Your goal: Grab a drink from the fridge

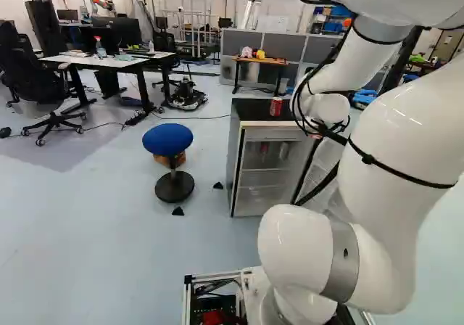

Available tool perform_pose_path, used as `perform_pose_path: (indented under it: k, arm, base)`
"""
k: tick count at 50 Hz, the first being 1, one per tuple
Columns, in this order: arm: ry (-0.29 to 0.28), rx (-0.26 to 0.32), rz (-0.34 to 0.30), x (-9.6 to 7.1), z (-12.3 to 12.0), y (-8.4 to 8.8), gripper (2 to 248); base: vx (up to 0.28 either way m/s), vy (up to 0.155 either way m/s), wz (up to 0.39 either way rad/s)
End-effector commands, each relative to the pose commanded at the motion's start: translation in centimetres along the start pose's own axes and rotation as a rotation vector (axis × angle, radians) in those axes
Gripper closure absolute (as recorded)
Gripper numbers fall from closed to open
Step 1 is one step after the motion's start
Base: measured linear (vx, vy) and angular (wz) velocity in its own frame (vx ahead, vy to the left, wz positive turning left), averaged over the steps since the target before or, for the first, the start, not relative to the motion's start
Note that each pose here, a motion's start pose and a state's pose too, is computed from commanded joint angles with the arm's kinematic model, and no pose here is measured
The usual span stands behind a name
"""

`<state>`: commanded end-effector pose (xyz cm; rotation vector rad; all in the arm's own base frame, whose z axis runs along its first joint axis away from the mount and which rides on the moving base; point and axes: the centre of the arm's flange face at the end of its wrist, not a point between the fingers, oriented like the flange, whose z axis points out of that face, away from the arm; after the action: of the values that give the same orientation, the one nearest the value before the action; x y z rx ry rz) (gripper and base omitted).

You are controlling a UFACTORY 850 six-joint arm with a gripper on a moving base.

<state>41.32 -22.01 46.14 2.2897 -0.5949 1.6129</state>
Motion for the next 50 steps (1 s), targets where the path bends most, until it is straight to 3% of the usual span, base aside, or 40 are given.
perform_pose_path:
  k: [50]
  arm:
    - [-0.111, -0.13, 0.057, 4.0, 0.8, 7.0, 3]
  base:
    - [0.0, 0.0, 0.0]
